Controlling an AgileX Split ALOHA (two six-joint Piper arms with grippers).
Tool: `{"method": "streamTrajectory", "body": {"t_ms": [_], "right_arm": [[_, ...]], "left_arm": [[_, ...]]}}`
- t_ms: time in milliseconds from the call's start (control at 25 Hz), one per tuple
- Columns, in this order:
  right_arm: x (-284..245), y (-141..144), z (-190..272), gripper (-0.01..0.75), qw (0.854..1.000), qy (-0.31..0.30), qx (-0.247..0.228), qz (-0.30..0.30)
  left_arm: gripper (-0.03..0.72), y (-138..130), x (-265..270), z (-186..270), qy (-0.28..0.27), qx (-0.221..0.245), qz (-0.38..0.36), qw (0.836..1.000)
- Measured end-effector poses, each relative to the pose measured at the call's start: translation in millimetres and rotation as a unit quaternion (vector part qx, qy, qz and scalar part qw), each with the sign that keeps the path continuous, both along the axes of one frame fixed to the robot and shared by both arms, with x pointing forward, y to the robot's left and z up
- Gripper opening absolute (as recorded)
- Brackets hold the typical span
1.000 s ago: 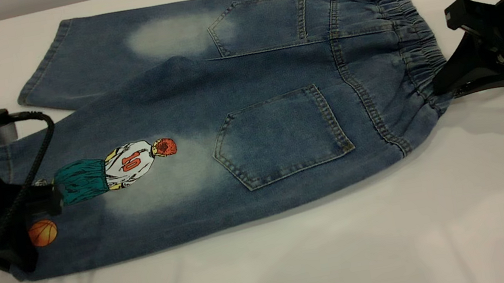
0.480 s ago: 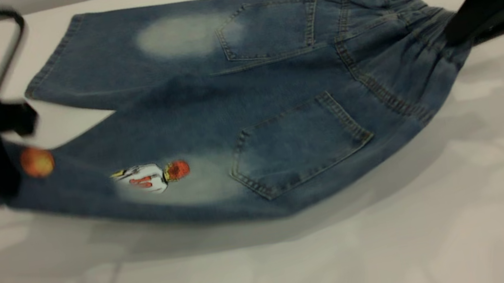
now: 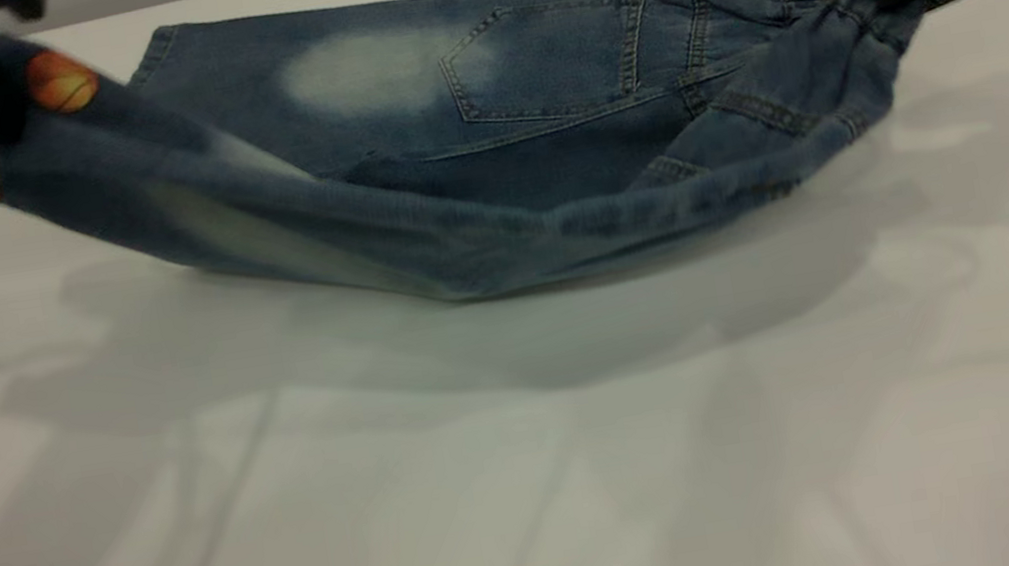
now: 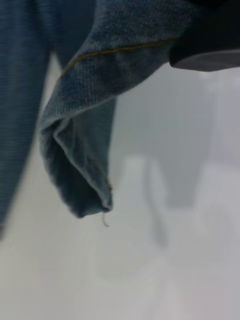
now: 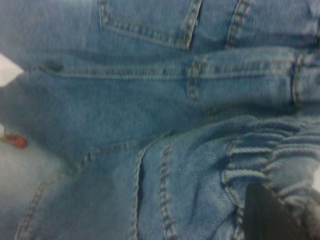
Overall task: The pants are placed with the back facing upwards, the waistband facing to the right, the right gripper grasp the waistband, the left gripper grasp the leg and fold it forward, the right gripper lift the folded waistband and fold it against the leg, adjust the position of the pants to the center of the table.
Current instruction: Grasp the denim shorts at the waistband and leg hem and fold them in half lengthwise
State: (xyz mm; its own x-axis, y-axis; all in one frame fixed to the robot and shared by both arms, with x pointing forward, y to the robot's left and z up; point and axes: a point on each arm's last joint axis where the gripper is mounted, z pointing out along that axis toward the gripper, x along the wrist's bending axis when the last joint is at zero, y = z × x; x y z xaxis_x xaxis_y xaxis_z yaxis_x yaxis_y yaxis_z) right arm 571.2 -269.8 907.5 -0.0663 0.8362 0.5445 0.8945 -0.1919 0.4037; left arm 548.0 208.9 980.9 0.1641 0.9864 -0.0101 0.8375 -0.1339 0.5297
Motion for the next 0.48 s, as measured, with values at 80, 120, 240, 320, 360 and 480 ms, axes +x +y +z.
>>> {"method": "streamTrajectory", "body": {"t_ms": [80,120,240,320,360,480], "right_arm": [[10,-1,-3,0.034,1.0,-0.002,0.002,-0.008],[16,-2,-5,0.034,1.0,-0.004,0.001,-0.011],[31,-6,-5,0.034,1.0,-0.012,0.003,-0.025],[41,-13,0,0.034,0.999,-0.021,0.008,-0.041],[45,-18,4,0.034,0.998,-0.026,0.01,-0.051],[57,-34,16,0.034,0.996,-0.044,0.018,-0.082]], "left_arm": [[0.056,-5,17,-3,-0.004,0.006,-0.005,1.0],[0.056,-7,24,-6,-0.003,0.009,-0.006,1.0],[0.056,-15,51,-7,-0.016,0.012,-0.013,1.0],[0.056,-20,68,-3,-0.032,0.015,-0.018,0.999],[0.056,-22,76,0,-0.043,0.016,-0.02,0.999],[0.056,-27,94,6,-0.064,0.018,-0.025,0.997]]}}
